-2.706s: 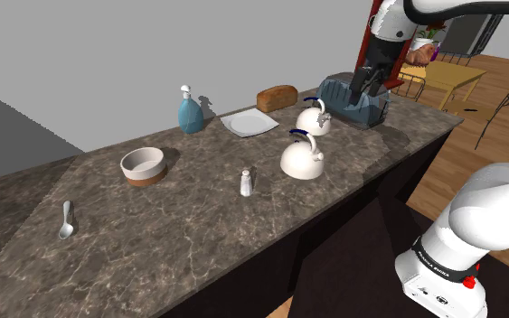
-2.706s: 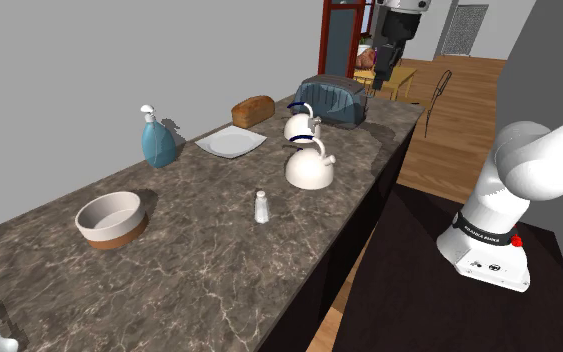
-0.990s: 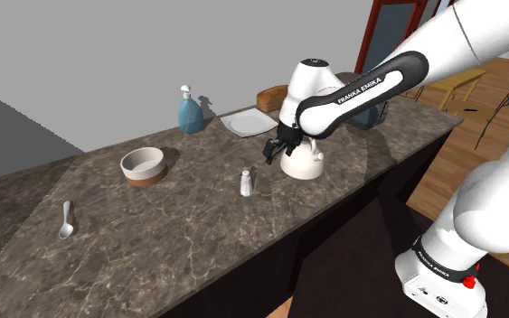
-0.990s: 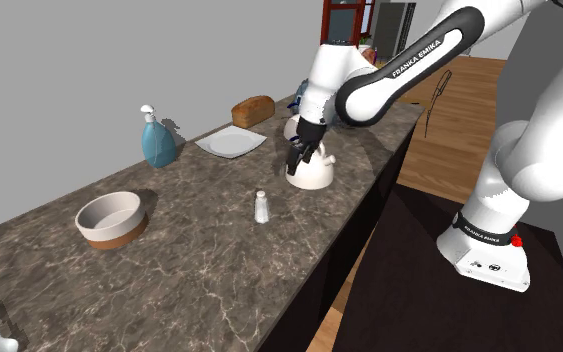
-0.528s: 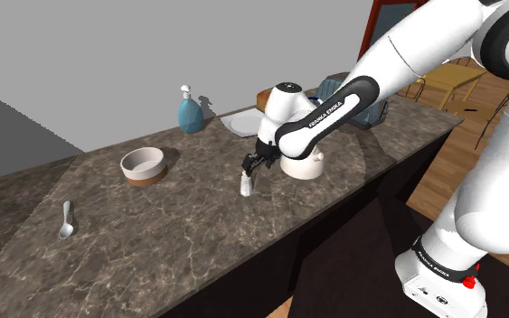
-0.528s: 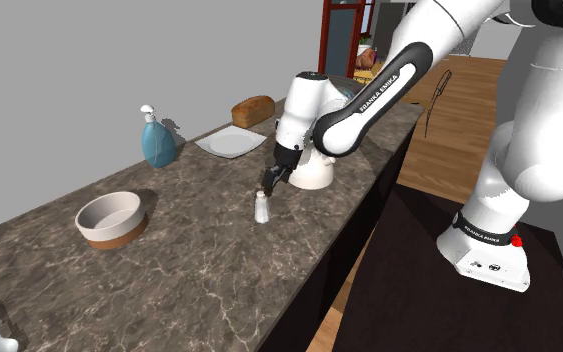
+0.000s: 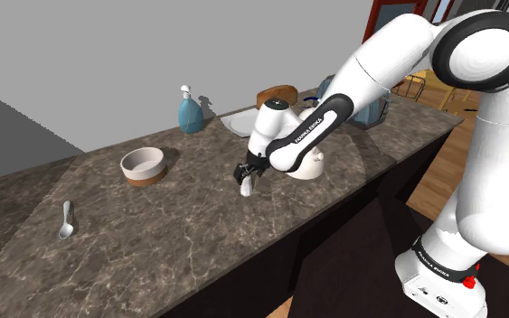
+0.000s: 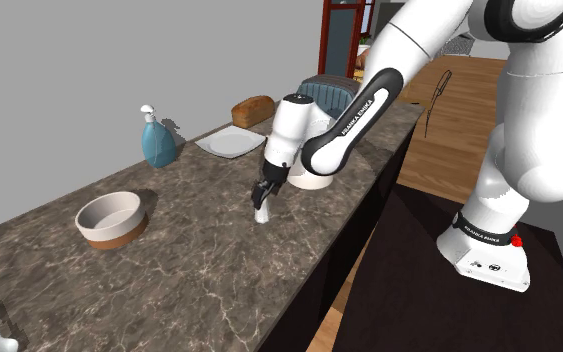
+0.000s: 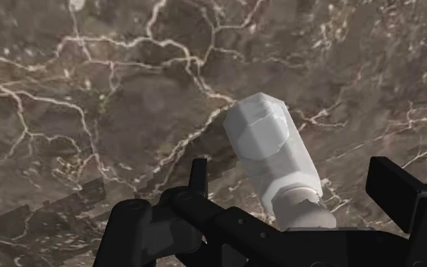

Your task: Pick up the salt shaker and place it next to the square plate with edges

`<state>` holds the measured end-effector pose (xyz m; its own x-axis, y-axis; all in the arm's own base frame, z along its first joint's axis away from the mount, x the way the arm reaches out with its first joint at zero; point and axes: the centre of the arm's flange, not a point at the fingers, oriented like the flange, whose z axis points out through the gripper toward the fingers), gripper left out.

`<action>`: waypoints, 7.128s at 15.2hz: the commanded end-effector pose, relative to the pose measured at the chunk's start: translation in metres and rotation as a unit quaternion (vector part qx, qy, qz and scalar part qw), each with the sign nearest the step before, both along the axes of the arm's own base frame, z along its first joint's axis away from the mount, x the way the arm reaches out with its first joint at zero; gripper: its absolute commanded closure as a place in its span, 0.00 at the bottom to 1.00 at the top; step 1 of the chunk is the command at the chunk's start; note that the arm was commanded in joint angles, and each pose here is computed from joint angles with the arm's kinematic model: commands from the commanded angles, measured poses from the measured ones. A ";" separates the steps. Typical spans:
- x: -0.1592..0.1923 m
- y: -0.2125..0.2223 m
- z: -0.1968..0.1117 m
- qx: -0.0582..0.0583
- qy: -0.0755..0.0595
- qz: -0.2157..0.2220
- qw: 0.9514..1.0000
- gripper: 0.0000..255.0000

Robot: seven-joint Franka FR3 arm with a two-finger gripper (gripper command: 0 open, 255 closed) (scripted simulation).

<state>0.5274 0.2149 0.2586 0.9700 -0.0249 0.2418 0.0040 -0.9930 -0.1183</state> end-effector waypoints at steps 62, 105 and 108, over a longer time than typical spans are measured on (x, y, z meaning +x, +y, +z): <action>0.082 -0.069 0.168 0.000 0.000 0.000 1.000 1.00; 0.258 -0.230 0.037 0.000 0.000 0.000 1.000 1.00; 0.258 -0.230 0.021 0.000 0.000 0.000 1.000 1.00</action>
<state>0.7854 -0.0148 0.2840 0.9700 -0.0249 0.2419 0.0041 -0.9929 -0.1186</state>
